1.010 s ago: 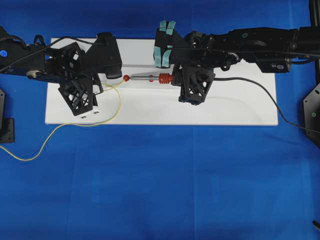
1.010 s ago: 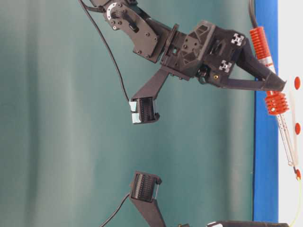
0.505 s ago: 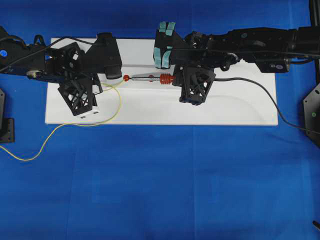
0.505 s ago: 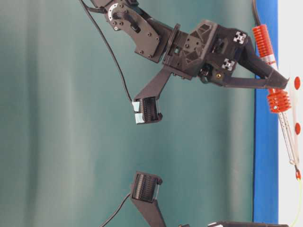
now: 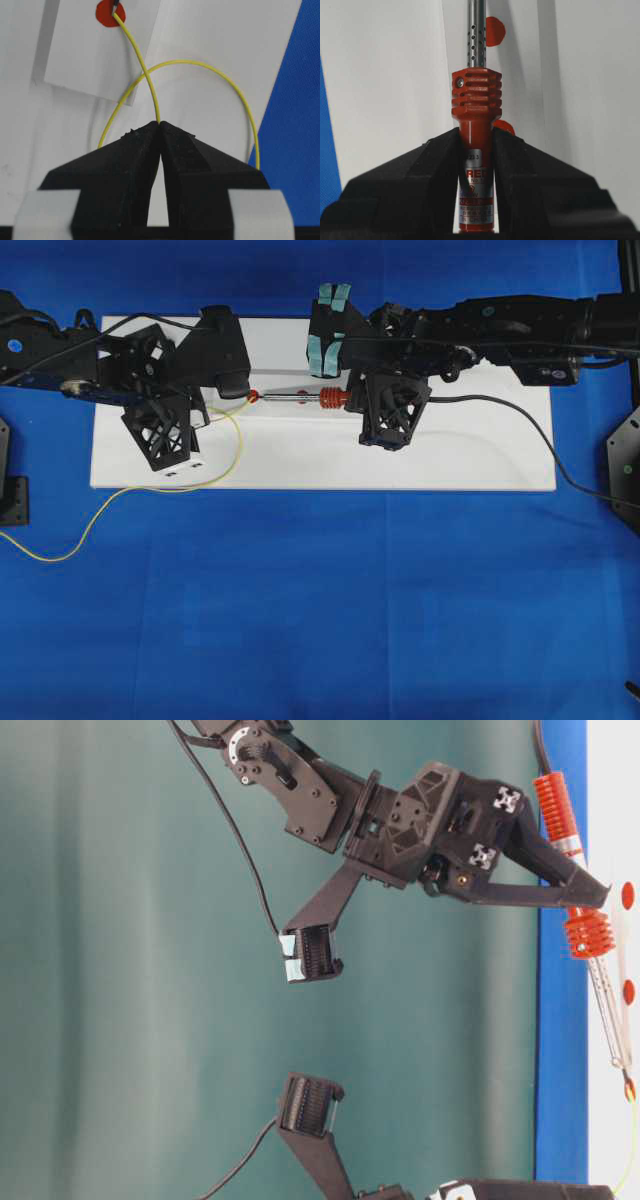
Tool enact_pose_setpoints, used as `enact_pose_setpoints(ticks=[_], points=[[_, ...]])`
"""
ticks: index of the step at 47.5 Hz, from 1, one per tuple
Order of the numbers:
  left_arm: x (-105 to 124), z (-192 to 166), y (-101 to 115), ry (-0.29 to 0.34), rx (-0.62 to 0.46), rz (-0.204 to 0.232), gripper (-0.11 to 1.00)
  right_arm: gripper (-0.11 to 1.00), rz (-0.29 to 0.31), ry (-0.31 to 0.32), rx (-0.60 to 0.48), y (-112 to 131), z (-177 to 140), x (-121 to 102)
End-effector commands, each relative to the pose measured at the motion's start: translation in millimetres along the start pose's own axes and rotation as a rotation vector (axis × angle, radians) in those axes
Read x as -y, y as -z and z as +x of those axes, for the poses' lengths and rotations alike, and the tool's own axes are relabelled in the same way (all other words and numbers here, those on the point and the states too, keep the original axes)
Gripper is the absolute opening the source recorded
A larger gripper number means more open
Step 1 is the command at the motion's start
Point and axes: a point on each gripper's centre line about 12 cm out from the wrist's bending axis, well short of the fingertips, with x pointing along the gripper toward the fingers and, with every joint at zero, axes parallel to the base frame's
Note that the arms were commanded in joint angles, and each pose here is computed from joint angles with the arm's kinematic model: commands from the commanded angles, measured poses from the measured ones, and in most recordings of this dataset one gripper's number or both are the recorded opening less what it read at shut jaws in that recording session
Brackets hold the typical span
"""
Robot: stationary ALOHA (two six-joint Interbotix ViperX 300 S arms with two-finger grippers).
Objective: Touch the tip of the soldering iron to the tip of the solder at the mark.
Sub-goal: 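Bring the iron tip to the solder tip at the left red dot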
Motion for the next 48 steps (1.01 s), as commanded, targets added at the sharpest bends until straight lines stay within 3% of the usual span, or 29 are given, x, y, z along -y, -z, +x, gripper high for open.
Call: enact_pose_setpoints(ticks=[1, 48], points=[[0.2, -5.6, -10.3, 0.001, 0.028, -0.001, 0.03, 0.06, -0.007, -0.001, 0.041, -12.3, -8.2, -1.6], [-2.0, -5.9, -9.9, -0.005, 0.002, -0.01, 0.03, 0.06, -0.004, -0.001, 0.04, -11.8, -8.1, -1.0]])
